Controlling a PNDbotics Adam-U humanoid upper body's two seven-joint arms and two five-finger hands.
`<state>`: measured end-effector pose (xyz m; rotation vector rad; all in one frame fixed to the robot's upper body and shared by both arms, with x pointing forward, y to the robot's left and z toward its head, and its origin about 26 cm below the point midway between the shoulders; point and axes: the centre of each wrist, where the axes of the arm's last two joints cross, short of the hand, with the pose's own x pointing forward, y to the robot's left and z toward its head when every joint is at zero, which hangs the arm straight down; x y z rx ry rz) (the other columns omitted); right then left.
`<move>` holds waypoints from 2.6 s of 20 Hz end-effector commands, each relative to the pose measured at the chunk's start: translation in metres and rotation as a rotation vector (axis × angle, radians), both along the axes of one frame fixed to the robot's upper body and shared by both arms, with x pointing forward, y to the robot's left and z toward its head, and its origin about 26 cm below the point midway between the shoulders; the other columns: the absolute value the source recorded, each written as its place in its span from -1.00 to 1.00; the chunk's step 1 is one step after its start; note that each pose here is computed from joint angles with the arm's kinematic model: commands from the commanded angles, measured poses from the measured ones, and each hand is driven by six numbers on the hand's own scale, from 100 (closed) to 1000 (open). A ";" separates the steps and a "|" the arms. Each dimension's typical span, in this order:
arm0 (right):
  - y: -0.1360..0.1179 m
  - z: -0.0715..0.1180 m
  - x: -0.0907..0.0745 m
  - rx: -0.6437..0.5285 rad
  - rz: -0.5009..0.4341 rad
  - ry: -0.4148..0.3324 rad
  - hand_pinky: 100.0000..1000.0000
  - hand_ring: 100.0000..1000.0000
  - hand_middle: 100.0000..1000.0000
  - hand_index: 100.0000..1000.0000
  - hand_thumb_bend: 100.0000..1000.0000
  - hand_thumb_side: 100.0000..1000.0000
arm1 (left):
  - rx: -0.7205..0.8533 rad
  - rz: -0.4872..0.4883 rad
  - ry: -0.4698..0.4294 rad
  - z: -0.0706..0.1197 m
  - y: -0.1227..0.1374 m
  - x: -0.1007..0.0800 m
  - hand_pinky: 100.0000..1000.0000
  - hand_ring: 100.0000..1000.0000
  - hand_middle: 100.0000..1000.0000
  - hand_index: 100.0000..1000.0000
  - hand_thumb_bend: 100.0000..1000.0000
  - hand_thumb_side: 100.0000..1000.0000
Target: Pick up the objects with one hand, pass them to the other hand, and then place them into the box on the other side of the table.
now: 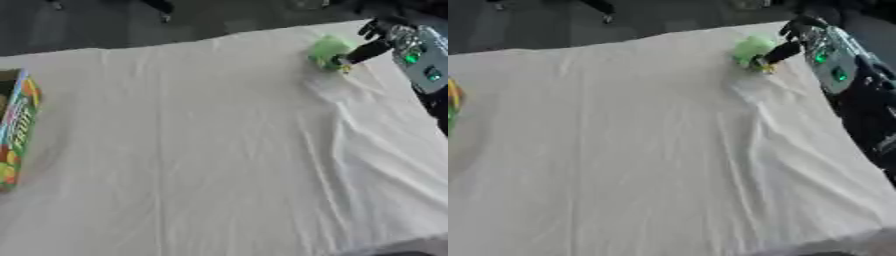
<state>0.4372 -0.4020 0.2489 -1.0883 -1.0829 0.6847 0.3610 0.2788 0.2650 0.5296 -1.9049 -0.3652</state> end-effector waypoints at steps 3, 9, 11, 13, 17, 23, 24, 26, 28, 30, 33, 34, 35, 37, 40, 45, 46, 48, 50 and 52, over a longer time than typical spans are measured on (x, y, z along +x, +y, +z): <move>-0.006 0.016 0.001 -0.040 -0.031 -0.031 0.65 0.65 0.62 0.72 -0.02 -0.46 | 0.004 0.007 -0.038 0.012 0.003 -0.003 0.16 0.33 0.20 0.43 -0.20 0.06; -0.007 0.022 0.003 -0.035 -0.052 -0.066 0.64 0.65 0.62 0.71 -0.16 -0.68 | 0.006 0.015 -0.036 0.012 0.004 -0.004 0.16 0.33 0.20 0.43 -0.19 0.06; -0.007 0.025 0.003 -0.024 -0.048 -0.066 0.64 0.65 0.62 0.70 -0.21 -0.78 | 0.004 0.017 -0.034 0.012 0.005 -0.003 0.16 0.33 0.20 0.43 -0.19 0.06; -0.008 0.027 0.003 -0.006 -0.046 -0.068 0.63 0.65 0.61 0.70 -0.26 -0.89 | 0.004 0.016 -0.033 0.011 0.005 -0.003 0.16 0.33 0.20 0.43 -0.19 0.06; -0.008 0.030 0.004 0.024 -0.047 -0.074 0.62 0.64 0.60 0.68 -0.30 -0.98 | 0.005 0.016 -0.035 0.012 0.004 -0.003 0.16 0.32 0.20 0.42 -0.19 0.07; -0.007 0.031 0.005 0.057 -0.035 -0.084 0.61 0.63 0.60 0.70 -0.29 -0.98 | 0.005 0.017 -0.037 0.013 0.004 -0.003 0.17 0.32 0.20 0.42 -0.19 0.07; -0.006 0.032 0.005 0.058 -0.034 -0.084 0.61 0.64 0.60 0.71 -0.30 -0.98 | 0.005 0.017 -0.037 0.013 0.004 -0.003 0.17 0.32 0.19 0.42 -0.19 0.07; -0.006 0.031 0.006 0.059 -0.035 -0.080 0.61 0.64 0.60 0.71 -0.28 -0.98 | 0.004 0.016 -0.039 0.014 0.004 -0.003 0.17 0.32 0.19 0.42 -0.19 0.07; -0.006 0.030 0.007 0.062 -0.043 -0.075 0.61 0.64 0.60 0.70 -0.30 -0.98 | 0.003 0.014 -0.041 0.014 0.003 -0.003 0.17 0.32 0.18 0.42 -0.19 0.07; -0.007 0.028 0.009 0.065 -0.051 -0.075 0.61 0.64 0.60 0.70 -0.30 -0.98 | 0.003 0.013 -0.041 0.015 0.003 -0.003 0.17 0.32 0.18 0.42 -0.20 0.08; -0.008 0.026 0.009 0.065 -0.063 -0.078 0.61 0.63 0.60 0.70 -0.30 -0.98 | 0.002 0.014 -0.047 0.016 0.003 -0.003 0.17 0.32 0.17 0.41 -0.20 0.08; -0.008 0.025 0.010 0.065 -0.066 -0.080 0.61 0.62 0.59 0.70 -0.30 -1.00 | 0.002 0.013 -0.047 0.016 0.002 -0.003 0.17 0.32 0.17 0.41 -0.22 0.09; -0.008 0.024 0.010 0.065 -0.070 -0.081 0.61 0.61 0.58 0.70 -0.31 -1.00 | 0.002 0.011 -0.047 0.016 0.002 -0.003 0.17 0.32 0.17 0.41 -0.23 0.09; -0.008 0.023 0.011 0.063 -0.079 -0.087 0.59 0.58 0.50 0.66 -0.33 -1.00 | 0.001 0.010 -0.045 0.016 0.002 -0.003 0.18 0.32 0.17 0.41 -0.24 0.10; -0.009 0.023 0.010 0.063 -0.098 -0.110 0.56 0.51 0.30 0.55 -0.50 -1.00 | 0.001 0.012 -0.043 0.015 0.003 -0.003 0.18 0.32 0.17 0.40 -0.26 0.11; -0.008 0.021 0.010 0.058 -0.122 -0.150 0.54 0.44 0.05 0.36 -0.96 -1.00 | 0.001 0.007 -0.046 0.016 0.002 -0.003 0.18 0.32 0.17 0.40 -0.27 0.11; -0.008 0.021 0.010 0.056 -0.124 -0.158 0.53 0.41 0.00 0.32 -0.98 -1.00 | 0.001 0.008 -0.046 0.016 0.003 -0.003 0.18 0.32 0.17 0.40 -0.27 0.11; -0.007 0.021 0.009 0.049 -0.124 -0.174 0.51 0.35 -0.08 0.26 -1.00 -1.00 | 0.002 0.010 -0.046 0.015 0.003 -0.003 0.18 0.32 0.17 0.40 -0.28 0.11; -0.007 0.020 0.009 0.041 -0.133 -0.194 0.49 0.30 -0.14 0.21 -1.00 -1.00 | 0.001 0.011 -0.046 0.015 0.003 -0.003 0.18 0.32 0.17 0.40 -0.28 0.11; -0.006 0.020 0.009 0.035 -0.137 -0.213 0.49 0.27 -0.18 0.15 -1.00 -1.00 | 0.001 0.010 -0.046 0.015 0.003 -0.003 0.19 0.32 0.17 0.40 -0.29 0.11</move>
